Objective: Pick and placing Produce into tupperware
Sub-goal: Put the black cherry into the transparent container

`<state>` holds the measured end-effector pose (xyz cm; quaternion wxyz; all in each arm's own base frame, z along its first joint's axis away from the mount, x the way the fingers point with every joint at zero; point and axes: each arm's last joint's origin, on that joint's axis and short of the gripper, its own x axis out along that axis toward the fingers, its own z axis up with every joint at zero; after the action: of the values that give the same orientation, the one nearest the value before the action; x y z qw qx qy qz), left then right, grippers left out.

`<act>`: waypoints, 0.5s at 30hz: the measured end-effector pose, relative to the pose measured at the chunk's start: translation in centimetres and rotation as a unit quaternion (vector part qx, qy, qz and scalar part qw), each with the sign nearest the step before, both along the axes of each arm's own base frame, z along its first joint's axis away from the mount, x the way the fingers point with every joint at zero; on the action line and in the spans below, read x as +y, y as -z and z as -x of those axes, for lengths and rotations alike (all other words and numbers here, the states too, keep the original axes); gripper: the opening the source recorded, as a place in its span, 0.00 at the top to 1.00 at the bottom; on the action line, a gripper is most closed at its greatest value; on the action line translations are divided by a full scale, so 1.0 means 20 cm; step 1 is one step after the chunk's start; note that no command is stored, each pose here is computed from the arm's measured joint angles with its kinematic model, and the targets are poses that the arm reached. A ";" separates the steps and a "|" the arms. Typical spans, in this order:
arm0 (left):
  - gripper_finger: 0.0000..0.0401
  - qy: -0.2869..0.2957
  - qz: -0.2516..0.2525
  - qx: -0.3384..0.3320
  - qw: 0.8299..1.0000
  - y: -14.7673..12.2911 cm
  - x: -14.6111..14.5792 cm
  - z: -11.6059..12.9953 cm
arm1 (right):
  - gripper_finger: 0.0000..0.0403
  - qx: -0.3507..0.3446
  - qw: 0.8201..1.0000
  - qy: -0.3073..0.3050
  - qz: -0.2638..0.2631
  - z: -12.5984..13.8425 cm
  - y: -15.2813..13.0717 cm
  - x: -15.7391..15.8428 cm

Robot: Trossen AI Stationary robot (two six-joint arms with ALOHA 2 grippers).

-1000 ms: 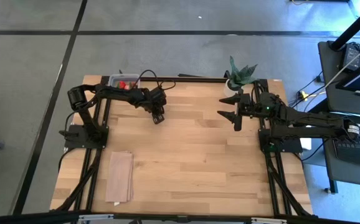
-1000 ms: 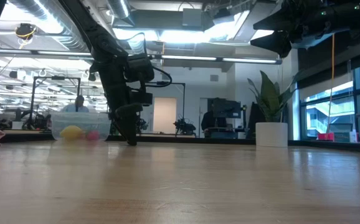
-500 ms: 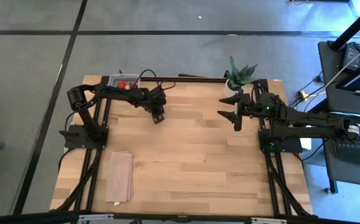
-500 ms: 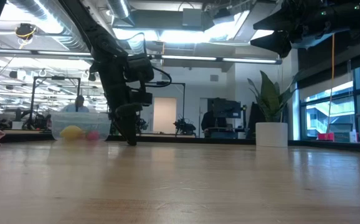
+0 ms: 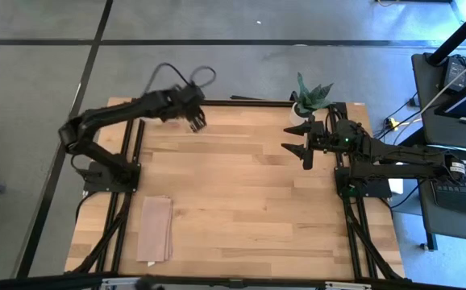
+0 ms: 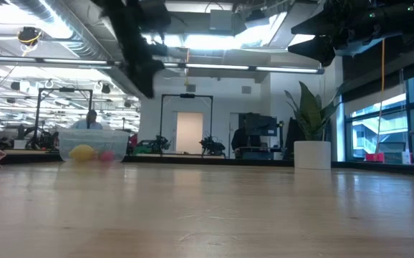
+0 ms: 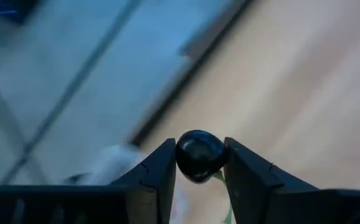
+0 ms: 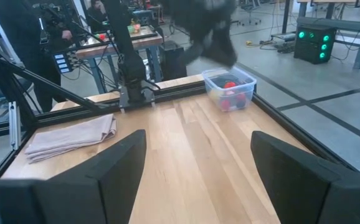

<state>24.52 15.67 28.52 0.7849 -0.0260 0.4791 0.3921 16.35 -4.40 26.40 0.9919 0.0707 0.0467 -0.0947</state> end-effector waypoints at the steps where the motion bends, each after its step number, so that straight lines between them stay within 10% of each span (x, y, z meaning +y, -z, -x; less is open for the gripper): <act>1: 0.73 -0.018 -0.017 0.007 1.000 -0.05 0.01 0.03 | 0.28 0.000 1.000 0.000 0.000 0.00 0.00 0.00; 6: 0.75 -0.116 -0.035 -0.012 0.993 -0.21 0.07 0.21 | 0.28 0.000 1.000 0.000 0.000 0.00 0.00 0.00; 15: 0.70 -0.269 0.053 0.014 0.961 -0.09 0.23 0.43 | 0.28 -0.002 1.000 0.000 -0.001 0.00 0.00 0.00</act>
<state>15.89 20.26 30.23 0.6412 -0.1906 0.4853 0.5631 16.35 -4.41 26.44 0.9919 0.0715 0.0449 -0.0948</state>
